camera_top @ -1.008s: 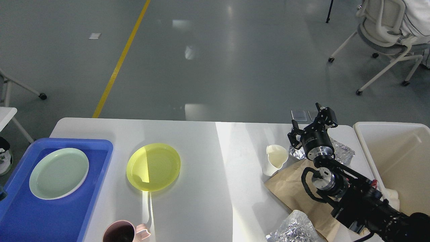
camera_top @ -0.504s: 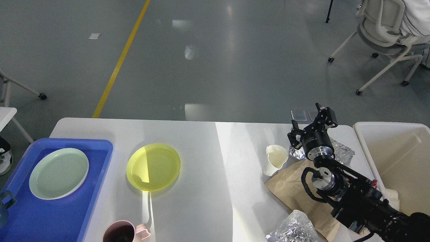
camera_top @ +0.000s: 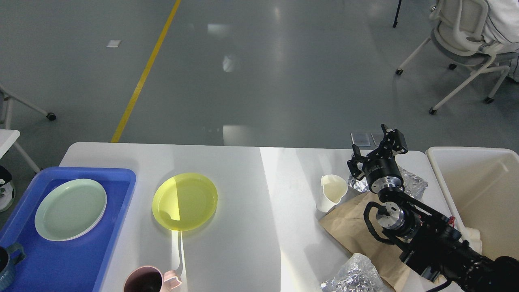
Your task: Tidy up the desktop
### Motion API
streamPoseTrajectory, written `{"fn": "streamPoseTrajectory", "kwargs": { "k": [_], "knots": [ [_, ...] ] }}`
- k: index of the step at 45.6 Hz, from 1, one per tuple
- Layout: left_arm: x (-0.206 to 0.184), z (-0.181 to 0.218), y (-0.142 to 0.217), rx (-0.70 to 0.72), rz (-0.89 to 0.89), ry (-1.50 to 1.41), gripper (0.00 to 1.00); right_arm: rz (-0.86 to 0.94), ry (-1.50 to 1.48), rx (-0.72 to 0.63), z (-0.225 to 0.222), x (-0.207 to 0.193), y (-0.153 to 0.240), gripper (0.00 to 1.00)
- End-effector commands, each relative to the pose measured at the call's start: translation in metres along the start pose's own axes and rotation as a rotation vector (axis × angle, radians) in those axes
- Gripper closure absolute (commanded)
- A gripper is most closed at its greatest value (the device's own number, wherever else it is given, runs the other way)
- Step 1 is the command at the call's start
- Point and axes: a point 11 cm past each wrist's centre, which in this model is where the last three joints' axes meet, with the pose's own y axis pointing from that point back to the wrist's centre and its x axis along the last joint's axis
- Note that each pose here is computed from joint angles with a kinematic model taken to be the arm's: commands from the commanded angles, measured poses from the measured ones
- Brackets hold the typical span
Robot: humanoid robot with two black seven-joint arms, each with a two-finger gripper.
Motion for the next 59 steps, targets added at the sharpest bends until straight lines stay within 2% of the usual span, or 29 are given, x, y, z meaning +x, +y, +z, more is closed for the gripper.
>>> {"fn": "streamPoseTrajectory", "kwargs": {
  "k": [1,11,20,26,35,42,51,59],
  "knots": [
    [0.001,0.003,0.0,-0.001,0.005,-0.005,0.79,0.0,0.0,0.0,0.0,0.0,0.0,0.0],
    [0.0,0.001,-0.002,0.006,0.003,-0.005,0.6,-0.001,-0.001,-0.001,0.0,0.0,0.0,0.0],
    [0.005,0.01,0.001,-0.025,0.028,0.037,0.57,0.0,0.0,0.0,0.0,0.0,0.0,0.0],
    [0.004,0.014,-0.003,-0.027,0.086,0.072,0.6,-0.001,-0.001,-0.001,0.0,0.0,0.0,0.0],
    [0.007,0.014,-0.004,-0.024,0.127,0.089,0.77,0.0,0.0,0.001,0.0,0.0,0.0,0.0],
    [0.007,0.014,-0.004,-0.025,0.123,0.087,0.85,0.0,0.0,0.0,0.0,0.0,0.0,0.0],
    [0.01,0.017,-0.001,-0.034,0.124,0.086,0.88,-0.001,-0.001,0.001,0.0,0.0,0.0,0.0],
    [0.008,0.017,-0.002,-0.034,0.119,0.084,0.86,-0.001,-0.001,0.001,0.0,0.0,0.0,0.0]
  ]
}}
